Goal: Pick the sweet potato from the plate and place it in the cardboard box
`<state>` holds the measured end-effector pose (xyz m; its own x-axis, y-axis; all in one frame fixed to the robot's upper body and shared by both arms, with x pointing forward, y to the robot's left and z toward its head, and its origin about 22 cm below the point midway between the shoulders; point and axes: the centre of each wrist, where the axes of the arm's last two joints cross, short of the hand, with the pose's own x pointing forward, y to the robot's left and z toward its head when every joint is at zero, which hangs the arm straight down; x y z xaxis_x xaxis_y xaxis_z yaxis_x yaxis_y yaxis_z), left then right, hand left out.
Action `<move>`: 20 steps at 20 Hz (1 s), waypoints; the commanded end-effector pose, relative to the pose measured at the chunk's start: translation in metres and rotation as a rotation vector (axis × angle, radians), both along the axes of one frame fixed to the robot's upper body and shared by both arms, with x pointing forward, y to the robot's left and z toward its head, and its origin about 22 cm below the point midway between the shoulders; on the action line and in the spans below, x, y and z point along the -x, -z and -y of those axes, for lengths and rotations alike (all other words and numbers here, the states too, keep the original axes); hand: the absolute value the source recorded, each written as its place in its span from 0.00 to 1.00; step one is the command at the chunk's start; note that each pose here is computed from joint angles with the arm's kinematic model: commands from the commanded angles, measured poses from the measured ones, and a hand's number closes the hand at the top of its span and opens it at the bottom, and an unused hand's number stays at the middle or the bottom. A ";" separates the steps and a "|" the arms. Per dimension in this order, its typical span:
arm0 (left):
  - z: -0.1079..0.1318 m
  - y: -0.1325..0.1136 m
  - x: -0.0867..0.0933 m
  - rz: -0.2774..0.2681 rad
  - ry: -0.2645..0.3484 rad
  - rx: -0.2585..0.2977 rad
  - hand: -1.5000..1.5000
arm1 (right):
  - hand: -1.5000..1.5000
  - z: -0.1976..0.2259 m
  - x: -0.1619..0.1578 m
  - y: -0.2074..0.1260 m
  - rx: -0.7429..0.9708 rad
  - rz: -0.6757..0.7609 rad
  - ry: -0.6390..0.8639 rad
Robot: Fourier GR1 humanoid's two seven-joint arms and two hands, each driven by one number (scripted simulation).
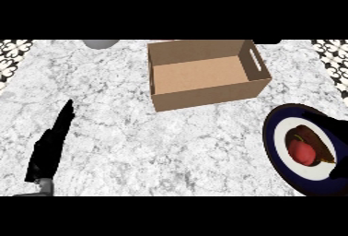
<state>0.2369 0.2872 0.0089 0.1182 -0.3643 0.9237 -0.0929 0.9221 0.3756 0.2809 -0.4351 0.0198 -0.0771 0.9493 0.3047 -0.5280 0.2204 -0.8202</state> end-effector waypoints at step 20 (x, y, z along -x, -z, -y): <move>0.000 -0.005 -0.015 0.020 0.029 0.000 0.50 | 1.00 -0.019 -0.041 0.002 0.063 0.288 -0.139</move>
<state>0.2433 0.2898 0.0050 0.1118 -0.3609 0.9259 -0.0912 0.9240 0.3712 0.2928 -0.4248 0.0062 -0.1839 0.9592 0.2150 -0.3522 0.1399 -0.9254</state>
